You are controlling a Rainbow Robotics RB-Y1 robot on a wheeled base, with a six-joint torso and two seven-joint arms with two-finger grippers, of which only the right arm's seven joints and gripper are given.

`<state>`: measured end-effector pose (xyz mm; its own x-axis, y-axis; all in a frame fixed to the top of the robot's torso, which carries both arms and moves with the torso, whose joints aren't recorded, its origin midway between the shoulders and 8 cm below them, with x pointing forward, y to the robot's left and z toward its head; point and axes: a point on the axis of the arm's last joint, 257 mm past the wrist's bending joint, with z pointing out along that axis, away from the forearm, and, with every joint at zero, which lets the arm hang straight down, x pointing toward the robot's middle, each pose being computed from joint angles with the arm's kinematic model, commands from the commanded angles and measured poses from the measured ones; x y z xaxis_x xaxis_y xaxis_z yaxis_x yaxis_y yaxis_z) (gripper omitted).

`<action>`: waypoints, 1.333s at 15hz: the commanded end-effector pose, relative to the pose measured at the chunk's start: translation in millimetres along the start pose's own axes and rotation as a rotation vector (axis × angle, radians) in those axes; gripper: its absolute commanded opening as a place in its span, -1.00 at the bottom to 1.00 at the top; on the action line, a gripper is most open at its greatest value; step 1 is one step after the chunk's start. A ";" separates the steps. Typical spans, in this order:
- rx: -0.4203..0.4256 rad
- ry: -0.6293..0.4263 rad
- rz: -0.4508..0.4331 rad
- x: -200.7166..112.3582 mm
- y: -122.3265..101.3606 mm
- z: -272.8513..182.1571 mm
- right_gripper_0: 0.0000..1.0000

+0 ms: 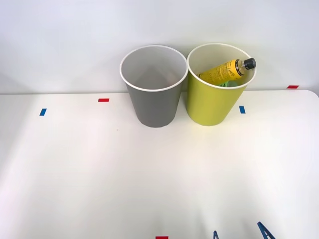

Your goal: Put cans in the gray bin, plastic bottles in the light green bin

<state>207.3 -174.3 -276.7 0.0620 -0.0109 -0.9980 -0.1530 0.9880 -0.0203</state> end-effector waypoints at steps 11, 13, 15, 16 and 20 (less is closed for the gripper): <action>0.000 0.000 0.000 0.0 0.0 0.0 1.00; 0.000 0.000 0.000 0.0 0.0 0.0 1.00; 0.000 0.000 0.000 0.0 0.0 0.0 1.00; 0.000 0.000 0.000 0.0 0.0 0.0 1.00; 0.000 0.000 0.000 0.0 0.0 0.0 1.00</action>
<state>207.3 -174.3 -276.7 0.0620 -0.0109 -0.9980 -0.1531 0.9880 -0.0203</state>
